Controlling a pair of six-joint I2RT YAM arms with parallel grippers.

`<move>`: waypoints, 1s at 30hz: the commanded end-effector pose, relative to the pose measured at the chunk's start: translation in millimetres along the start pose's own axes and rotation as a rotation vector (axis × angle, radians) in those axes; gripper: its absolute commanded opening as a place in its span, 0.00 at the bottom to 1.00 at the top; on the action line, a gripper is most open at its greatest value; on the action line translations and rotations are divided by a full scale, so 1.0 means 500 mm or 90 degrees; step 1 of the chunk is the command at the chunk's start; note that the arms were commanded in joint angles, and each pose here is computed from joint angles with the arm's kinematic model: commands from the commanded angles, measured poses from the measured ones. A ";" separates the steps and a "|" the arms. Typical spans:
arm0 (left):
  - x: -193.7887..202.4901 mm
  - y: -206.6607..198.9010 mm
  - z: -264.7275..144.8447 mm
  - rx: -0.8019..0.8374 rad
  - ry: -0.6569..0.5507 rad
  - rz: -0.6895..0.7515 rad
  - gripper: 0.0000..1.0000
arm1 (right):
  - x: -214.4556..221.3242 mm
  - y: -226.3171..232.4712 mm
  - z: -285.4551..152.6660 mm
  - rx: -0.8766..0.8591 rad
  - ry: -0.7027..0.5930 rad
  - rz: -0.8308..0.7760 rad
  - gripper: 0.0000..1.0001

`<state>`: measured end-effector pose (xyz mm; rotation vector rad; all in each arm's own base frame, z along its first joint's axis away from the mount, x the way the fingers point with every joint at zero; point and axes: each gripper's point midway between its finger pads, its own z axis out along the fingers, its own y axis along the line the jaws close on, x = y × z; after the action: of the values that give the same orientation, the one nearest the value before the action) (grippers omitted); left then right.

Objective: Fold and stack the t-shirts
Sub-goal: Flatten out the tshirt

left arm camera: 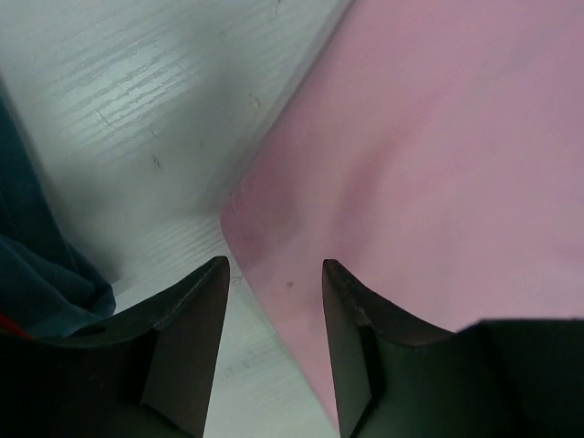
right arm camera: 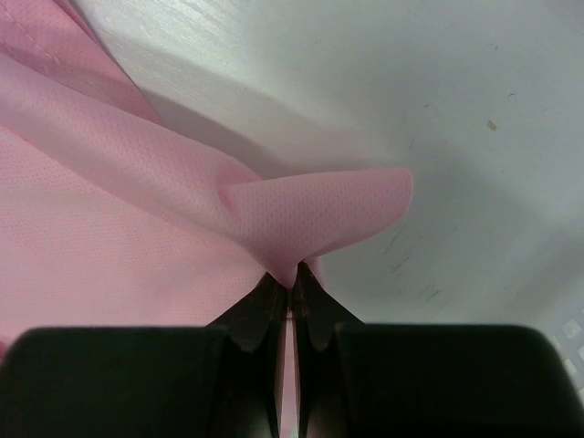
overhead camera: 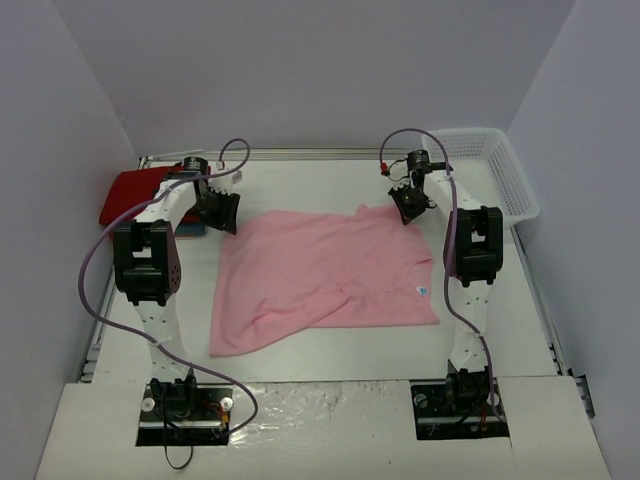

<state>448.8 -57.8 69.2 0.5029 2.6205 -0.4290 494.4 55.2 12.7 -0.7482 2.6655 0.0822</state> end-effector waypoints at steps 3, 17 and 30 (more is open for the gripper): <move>-0.021 0.013 0.002 -0.018 -0.006 0.002 0.43 | 0.038 0.000 -0.004 0.000 0.038 -0.001 0.00; -0.007 0.031 0.039 -0.025 0.019 -0.007 0.03 | 0.048 0.002 0.010 0.000 0.052 -0.006 0.00; -0.152 0.059 -0.180 -0.132 -0.129 -0.027 0.02 | -0.139 -0.082 -0.218 0.136 -0.136 0.004 0.00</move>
<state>472.3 -40.1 67.9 0.3924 2.6555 -0.3383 505.6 47.8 33.2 -0.7287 2.6394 0.0048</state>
